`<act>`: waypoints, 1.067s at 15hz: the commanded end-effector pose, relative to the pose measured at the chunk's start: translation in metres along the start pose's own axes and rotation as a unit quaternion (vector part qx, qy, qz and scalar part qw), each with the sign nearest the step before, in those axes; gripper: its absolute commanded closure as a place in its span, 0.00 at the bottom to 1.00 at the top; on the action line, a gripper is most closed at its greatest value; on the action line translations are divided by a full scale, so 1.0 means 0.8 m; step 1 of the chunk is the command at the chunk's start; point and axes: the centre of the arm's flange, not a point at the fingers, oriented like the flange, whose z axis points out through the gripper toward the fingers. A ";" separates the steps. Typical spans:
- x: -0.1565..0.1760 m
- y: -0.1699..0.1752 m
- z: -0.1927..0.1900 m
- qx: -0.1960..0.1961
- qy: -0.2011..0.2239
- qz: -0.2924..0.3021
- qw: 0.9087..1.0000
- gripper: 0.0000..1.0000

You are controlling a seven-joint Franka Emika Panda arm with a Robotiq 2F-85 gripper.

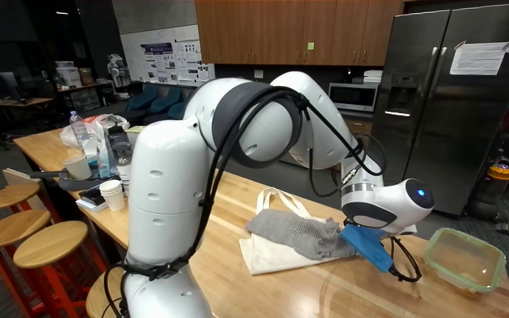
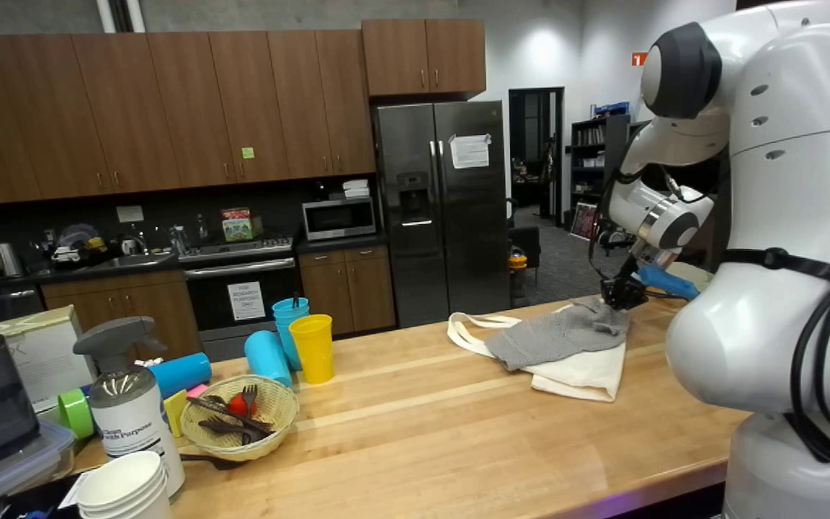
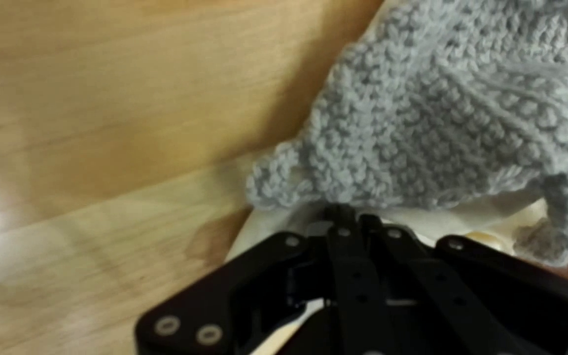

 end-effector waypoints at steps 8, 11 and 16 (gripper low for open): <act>-0.103 0.028 0.050 0.001 -0.043 -0.043 0.998 0.99; -0.108 0.037 0.050 0.011 -0.041 -0.045 0.998 0.99; -0.118 0.051 0.047 0.046 -0.052 -0.049 0.996 0.99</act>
